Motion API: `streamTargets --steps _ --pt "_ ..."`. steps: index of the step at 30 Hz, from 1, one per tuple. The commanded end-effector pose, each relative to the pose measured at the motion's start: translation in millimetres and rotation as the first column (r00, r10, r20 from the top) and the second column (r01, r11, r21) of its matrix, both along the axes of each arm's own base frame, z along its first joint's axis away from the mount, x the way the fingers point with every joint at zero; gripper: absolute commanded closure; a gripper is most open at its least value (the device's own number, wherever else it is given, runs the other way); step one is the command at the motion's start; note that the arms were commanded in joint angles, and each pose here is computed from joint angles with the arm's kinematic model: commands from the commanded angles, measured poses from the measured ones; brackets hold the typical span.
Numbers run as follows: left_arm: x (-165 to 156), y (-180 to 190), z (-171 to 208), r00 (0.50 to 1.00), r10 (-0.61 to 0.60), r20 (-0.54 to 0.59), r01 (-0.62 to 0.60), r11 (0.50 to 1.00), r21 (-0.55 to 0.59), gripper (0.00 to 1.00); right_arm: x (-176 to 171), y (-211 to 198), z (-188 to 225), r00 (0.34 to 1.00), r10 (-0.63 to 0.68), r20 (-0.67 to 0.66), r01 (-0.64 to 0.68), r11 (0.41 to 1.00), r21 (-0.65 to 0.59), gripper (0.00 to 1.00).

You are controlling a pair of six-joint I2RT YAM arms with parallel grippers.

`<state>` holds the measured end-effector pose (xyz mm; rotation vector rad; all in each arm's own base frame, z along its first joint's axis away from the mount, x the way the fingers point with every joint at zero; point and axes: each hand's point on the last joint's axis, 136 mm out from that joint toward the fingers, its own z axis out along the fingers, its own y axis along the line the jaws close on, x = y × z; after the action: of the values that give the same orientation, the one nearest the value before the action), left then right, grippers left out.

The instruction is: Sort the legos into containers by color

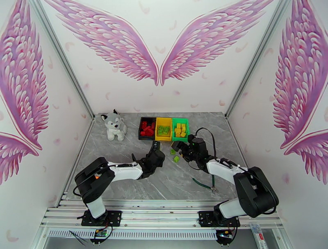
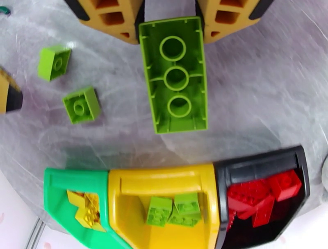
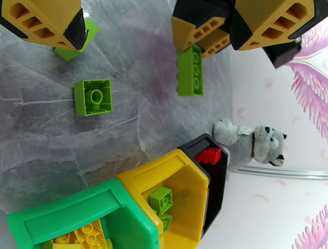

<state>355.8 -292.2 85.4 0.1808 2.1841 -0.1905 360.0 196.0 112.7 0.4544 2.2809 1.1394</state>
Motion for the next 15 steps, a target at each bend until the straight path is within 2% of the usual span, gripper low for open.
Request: streamTargets --steps 1,6,12,15 --pt "21 -4 38 0.998 -0.045 0.034 0.045 0.999 -0.003 0.65 13 2 15 0.999 -0.004 0.035 0.002 0.999 0.037 0.01" --pt "58 -6 61 0.997 -0.058 0.045 0.06 0.997 -0.044 0.62 13 -3 16 0.999 -0.013 0.037 0.012 0.999 0.039 0.01" --pt "110 -27 76 0.995 -0.1 0.025 0.101 0.99 -0.093 0.56 13 -7 18 0.999 -0.018 0.041 0.016 0.999 0.044 0.01" --pt "124 -42 81 0.991 -0.133 0.033 0.136 0.983 -0.126 0.46 13 -8 18 0.999 -0.018 0.038 0.016 0.999 0.051 0.01"
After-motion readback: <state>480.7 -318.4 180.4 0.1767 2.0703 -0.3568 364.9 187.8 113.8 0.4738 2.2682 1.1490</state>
